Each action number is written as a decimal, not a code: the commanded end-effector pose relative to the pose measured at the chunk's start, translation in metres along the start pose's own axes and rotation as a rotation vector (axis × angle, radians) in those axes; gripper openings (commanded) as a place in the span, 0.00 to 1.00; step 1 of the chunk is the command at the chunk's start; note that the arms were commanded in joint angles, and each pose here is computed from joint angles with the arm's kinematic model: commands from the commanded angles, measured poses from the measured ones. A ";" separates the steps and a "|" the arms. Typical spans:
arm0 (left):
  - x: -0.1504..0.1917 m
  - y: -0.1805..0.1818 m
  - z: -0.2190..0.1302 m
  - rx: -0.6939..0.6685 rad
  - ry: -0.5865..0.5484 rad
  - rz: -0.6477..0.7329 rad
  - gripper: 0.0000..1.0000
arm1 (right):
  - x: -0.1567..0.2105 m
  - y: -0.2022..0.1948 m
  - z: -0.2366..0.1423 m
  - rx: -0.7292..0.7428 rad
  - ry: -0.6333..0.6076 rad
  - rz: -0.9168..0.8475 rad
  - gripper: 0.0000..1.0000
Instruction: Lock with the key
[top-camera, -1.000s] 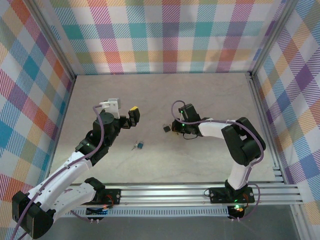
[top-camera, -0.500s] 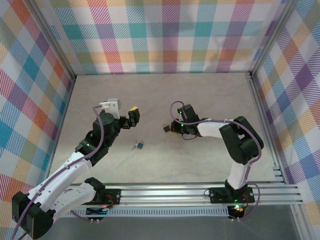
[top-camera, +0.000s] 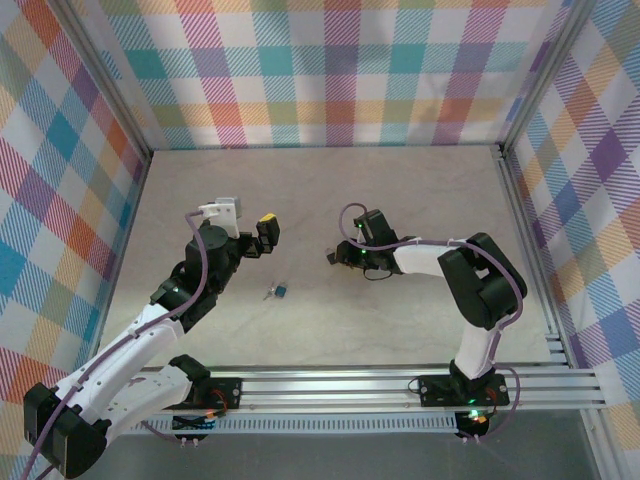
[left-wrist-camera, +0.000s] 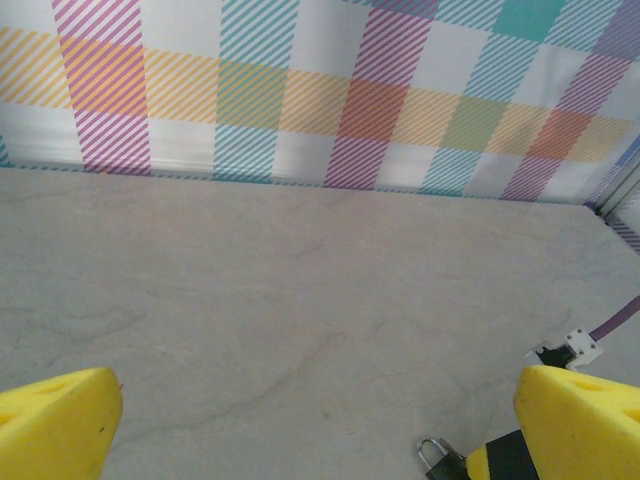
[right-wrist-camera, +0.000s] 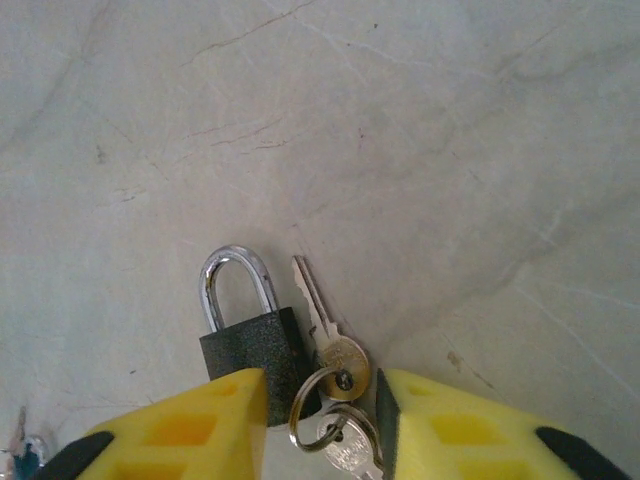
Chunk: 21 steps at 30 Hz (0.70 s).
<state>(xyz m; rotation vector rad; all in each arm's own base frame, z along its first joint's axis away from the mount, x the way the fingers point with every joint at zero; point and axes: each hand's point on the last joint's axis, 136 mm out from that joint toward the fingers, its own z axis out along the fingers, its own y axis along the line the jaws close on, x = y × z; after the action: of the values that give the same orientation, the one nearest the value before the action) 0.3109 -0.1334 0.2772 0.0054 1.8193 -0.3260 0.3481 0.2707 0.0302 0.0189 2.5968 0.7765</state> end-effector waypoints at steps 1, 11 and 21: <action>-0.006 -0.001 -0.004 0.005 -0.036 0.016 1.00 | -0.009 0.009 -0.014 0.001 -0.033 -0.029 0.40; -0.005 -0.002 -0.004 0.010 -0.029 0.027 1.00 | -0.029 0.012 -0.072 0.077 -0.154 -0.122 0.69; -0.003 -0.007 -0.003 0.030 -0.004 0.030 1.00 | -0.040 -0.036 -0.139 0.406 -0.237 -0.113 0.99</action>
<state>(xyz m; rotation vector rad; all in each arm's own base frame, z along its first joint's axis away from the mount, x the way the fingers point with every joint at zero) 0.3099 -0.1356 0.2757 0.0307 1.8228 -0.3184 0.3397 0.1972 0.1337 0.0292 2.4143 0.4003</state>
